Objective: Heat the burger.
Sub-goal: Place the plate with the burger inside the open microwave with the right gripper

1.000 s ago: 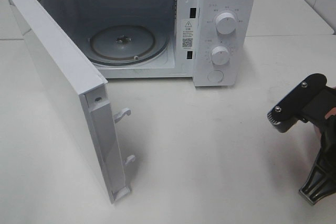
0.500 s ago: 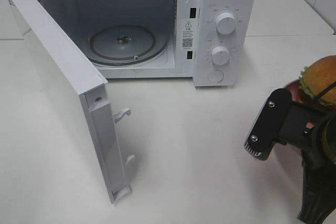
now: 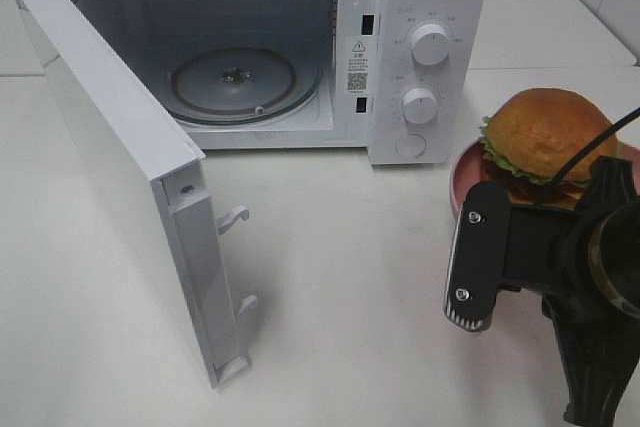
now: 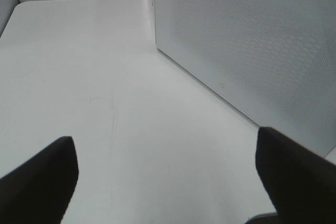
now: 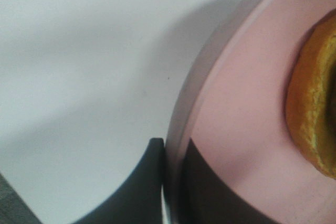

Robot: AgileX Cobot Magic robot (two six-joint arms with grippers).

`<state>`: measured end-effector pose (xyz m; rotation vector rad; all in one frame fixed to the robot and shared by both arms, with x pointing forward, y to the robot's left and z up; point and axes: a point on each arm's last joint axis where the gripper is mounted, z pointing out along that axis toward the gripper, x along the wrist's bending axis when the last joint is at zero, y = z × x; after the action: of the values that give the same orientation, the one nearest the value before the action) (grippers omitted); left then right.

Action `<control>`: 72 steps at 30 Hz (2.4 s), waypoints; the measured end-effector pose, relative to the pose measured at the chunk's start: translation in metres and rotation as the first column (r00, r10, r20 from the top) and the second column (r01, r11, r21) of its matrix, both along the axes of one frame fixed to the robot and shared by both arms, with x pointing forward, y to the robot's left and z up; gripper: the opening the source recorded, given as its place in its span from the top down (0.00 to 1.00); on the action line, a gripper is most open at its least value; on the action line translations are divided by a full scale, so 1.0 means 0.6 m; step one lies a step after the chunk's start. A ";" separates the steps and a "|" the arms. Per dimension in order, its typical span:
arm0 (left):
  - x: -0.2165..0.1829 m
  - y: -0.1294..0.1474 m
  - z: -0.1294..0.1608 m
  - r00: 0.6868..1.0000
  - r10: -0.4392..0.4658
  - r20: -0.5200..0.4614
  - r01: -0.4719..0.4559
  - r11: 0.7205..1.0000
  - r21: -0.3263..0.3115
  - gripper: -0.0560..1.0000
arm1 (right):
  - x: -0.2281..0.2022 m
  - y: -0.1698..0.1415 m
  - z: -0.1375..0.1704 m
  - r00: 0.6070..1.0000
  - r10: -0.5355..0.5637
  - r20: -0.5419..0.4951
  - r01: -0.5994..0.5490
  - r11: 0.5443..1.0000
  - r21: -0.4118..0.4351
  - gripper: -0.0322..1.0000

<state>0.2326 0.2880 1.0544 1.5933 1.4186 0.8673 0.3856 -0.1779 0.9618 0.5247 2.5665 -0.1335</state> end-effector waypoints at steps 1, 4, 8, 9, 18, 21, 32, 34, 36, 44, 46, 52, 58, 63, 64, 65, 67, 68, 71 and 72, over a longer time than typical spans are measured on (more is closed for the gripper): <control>0.000 0.000 0.000 1.000 0.000 0.000 0.000 1.000 0.000 0.16 | 0.001 0.001 0.000 1.000 0.022 0.004 -0.022 1.000 -0.003 0.94; 0.000 0.000 0.000 1.000 0.000 0.000 0.000 1.000 0.000 0.16 | 0.003 0.005 0.000 0.997 0.080 0.004 -0.080 0.997 -0.005 0.94; 0.000 0.000 0.000 1.000 0.000 0.000 0.000 1.000 0.000 0.16 | 0.003 0.008 0.000 0.991 0.134 -0.001 -0.134 0.991 -0.011 0.94; 0.000 0.000 0.000 1.000 0.000 0.000 0.000 1.000 0.000 0.16 | 0.003 0.009 0.000 0.989 0.146 -0.003 -0.147 0.989 -0.015 0.94; 0.000 0.000 0.000 1.000 0.000 0.000 0.000 1.000 0.000 0.16 | 0.005 0.019 0.000 0.956 0.292 -0.009 -0.292 0.956 -0.023 0.94; 0.000 0.000 0.000 1.000 0.000 0.000 0.000 1.000 0.000 0.16 | 0.006 0.021 0.000 0.936 0.353 -0.016 -0.353 0.935 -0.039 0.94; 0.000 0.000 0.000 1.000 0.000 0.000 0.000 1.000 0.000 0.16 | 0.007 0.037 0.001 0.834 0.551 -0.008 -0.551 0.833 -0.056 0.94; 0.000 0.000 0.000 1.000 0.000 0.000 0.000 1.000 0.000 0.16 | 0.007 0.041 0.001 0.814 0.581 0.002 -0.581 0.813 -0.047 0.94; 0.000 0.000 0.000 1.000 0.000 0.000 0.000 1.000 0.000 0.16 | 0.007 0.046 0.001 0.782 0.623 0.005 -0.622 0.781 -0.045 0.94; 0.000 0.000 0.000 1.000 0.000 0.000 0.000 1.000 0.000 0.16 | 0.004 0.045 -0.003 0.745 0.666 -0.046 -0.667 0.744 -0.022 0.94; 0.000 0.000 0.000 1.000 0.000 0.000 0.000 1.000 0.000 0.16 | 0.012 0.037 -0.002 0.741 0.668 -0.066 -0.670 0.742 -0.017 0.94; 0.000 0.000 0.000 1.000 0.000 0.000 0.000 1.000 0.000 0.16 | 0.033 0.031 0.012 0.740 0.669 -0.067 -0.671 0.742 0.000 0.94; 0.000 0.000 0.000 1.000 0.000 0.000 0.000 1.000 0.000 0.16 | 0.051 0.027 0.026 0.697 0.714 -0.069 -0.714 0.700 0.023 0.94; 0.000 0.000 0.000 1.000 0.000 0.000 0.000 1.000 0.000 0.16 | 0.062 0.018 0.029 0.662 0.745 -0.078 -0.745 0.666 0.042 0.94; 0.000 0.000 0.000 1.000 0.000 0.000 0.000 1.000 0.000 0.16 | 0.066 0.015 0.026 0.651 0.754 -0.089 -0.752 0.657 0.053 0.94; 0.000 0.000 0.000 1.000 0.000 0.000 0.000 1.000 0.000 0.16 | 0.068 0.015 0.025 0.640 0.763 -0.097 -0.761 0.646 0.056 0.94; 0.000 0.000 0.000 1.000 0.000 0.000 0.000 1.000 0.000 0.16 | 0.073 0.017 0.023 0.629 0.770 -0.105 -0.767 0.637 0.077 0.93; 0.000 0.000 0.000 1.000 0.000 0.000 0.000 1.000 0.000 0.16 | 0.073 0.017 0.023 0.629 0.770 -0.105 -0.767 0.637 0.077 0.93; 0.000 0.000 0.000 1.000 0.000 0.000 0.000 1.000 0.000 0.16 | 0.078 0.024 0.021 0.601 0.790 -0.120 -0.785 0.612 0.094 0.93; 0.000 0.000 0.000 1.000 0.000 0.000 0.000 1.000 0.000 0.16 | 0.084 0.029 0.021 0.589 0.799 -0.122 -0.795 0.600 0.090 0.93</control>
<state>0.2326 0.2880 1.0544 1.5933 1.4186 0.8673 0.4362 -0.1608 0.9744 -0.7094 2.6866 0.1939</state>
